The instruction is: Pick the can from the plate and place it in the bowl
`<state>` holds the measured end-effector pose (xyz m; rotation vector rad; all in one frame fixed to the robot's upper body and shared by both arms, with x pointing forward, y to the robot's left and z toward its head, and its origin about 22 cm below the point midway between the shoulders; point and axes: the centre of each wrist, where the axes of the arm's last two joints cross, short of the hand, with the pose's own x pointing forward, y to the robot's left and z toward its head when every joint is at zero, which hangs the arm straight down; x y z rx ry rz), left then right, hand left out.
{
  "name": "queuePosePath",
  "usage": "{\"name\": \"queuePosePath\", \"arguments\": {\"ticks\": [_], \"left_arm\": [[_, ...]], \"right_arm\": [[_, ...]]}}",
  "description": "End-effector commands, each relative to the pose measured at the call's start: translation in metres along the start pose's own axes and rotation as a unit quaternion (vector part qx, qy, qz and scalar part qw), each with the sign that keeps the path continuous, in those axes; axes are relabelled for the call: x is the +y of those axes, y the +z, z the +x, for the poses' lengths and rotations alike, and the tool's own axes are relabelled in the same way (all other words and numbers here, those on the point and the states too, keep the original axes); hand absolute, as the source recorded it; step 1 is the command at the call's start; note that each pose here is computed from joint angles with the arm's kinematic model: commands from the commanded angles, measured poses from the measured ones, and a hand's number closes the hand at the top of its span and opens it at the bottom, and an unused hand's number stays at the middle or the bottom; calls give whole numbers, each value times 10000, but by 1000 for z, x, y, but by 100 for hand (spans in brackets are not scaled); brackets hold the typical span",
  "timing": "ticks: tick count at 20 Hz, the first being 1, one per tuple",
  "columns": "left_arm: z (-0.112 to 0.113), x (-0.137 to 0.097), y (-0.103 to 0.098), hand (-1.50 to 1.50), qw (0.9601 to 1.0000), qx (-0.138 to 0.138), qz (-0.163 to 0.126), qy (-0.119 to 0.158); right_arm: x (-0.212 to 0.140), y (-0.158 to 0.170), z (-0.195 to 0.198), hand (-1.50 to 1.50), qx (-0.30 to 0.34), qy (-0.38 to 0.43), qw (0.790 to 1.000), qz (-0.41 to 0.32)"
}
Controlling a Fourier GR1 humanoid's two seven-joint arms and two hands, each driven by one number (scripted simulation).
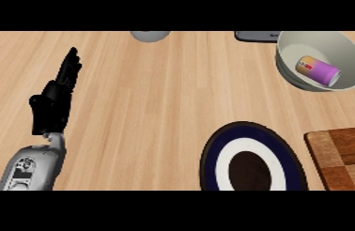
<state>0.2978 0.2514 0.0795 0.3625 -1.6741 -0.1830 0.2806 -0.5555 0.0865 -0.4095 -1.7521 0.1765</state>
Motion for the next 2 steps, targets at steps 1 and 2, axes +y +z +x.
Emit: {"name": "queuePosePath", "arguments": {"ticks": [1, 2], "left_arm": [[-8, -2, 7, 0, 10000, -5, 25, 3], [-1, -2, 3, 0, 10000, 42, -13, 9]], "right_arm": [[-14, 15, -2, -150, -572, -612, 9954, 461], [-9, 24, -12, -150, -498, -551, 9965, 371]]}}
